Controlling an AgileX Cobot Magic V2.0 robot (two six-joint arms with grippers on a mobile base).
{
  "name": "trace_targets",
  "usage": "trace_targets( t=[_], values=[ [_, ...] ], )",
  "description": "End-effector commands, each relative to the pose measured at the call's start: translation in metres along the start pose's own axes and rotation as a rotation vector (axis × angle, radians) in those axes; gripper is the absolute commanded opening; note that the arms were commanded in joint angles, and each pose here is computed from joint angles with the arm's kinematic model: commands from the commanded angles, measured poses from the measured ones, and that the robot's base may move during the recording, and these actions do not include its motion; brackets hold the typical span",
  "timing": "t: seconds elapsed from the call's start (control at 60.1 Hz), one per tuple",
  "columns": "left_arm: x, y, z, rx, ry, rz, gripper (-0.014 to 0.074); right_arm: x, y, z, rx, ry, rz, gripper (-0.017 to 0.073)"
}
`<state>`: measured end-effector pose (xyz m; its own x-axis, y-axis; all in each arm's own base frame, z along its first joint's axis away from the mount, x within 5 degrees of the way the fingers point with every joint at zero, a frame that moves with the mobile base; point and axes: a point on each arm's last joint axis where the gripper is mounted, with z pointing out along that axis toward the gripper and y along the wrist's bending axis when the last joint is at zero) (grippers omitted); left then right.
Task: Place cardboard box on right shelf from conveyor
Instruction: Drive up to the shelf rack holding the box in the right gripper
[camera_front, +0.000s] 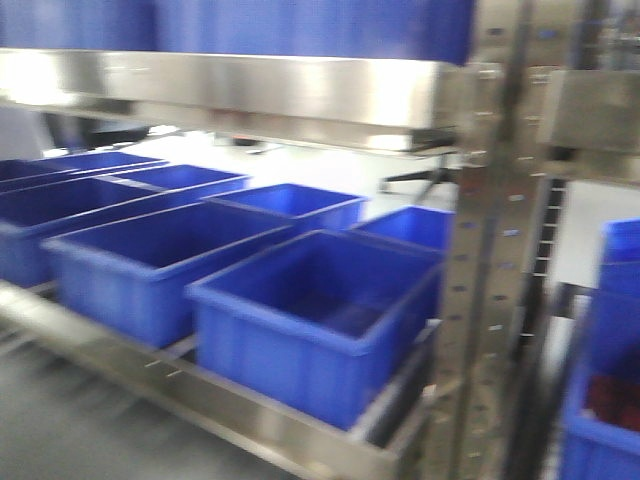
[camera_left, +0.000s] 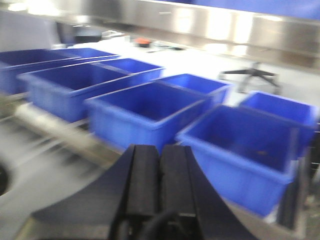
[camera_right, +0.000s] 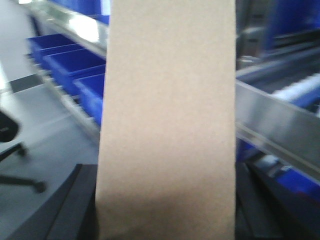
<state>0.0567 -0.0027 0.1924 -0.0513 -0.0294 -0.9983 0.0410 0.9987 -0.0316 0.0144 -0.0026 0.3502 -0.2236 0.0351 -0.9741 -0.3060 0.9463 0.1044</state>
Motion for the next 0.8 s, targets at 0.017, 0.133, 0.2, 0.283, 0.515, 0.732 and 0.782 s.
trace_targets(
  t=[0.017,0.133,0.2,0.283,0.515,0.732,0.782],
  values=[
    [-0.0058,0.0005,-0.0011,-0.005,-0.093,-0.006,-0.0116,-0.0163,0.0017,-0.0020,-0.006,-0.109,-0.020,0.0199],
    [-0.0058,0.0004,-0.0011,-0.004,-0.093,-0.006,-0.0115,-0.0163,0.0017,-0.0020,-0.006,-0.109,-0.020,0.0199],
    [-0.0058,0.0004,-0.0011,-0.004,-0.093,-0.006,-0.0116,-0.0163,0.0017,-0.0020,-0.006,-0.109,-0.020,0.0199],
    [-0.0058,0.0004,-0.0011,-0.004,-0.093,-0.006,-0.0116,-0.0163,0.0017,-0.0020,-0.006,-0.109,-0.020,0.0199],
    [-0.0058,0.0006,-0.0011,-0.007,-0.093,-0.006,-0.0116,-0.0163,0.0017,-0.0020,-0.006,-0.109,-0.020,0.0199],
    [-0.0058,0.0006,-0.0011,-0.007,-0.093,-0.006,-0.0115,-0.0163,0.0017,-0.0020,-0.006,-0.109,-0.020,0.0199],
    [-0.0058,0.0006,-0.0011,-0.007,-0.093,-0.006,-0.0116,-0.0163,0.0017,-0.0020,-0.006,-0.109,-0.020,0.0199]
  ],
)
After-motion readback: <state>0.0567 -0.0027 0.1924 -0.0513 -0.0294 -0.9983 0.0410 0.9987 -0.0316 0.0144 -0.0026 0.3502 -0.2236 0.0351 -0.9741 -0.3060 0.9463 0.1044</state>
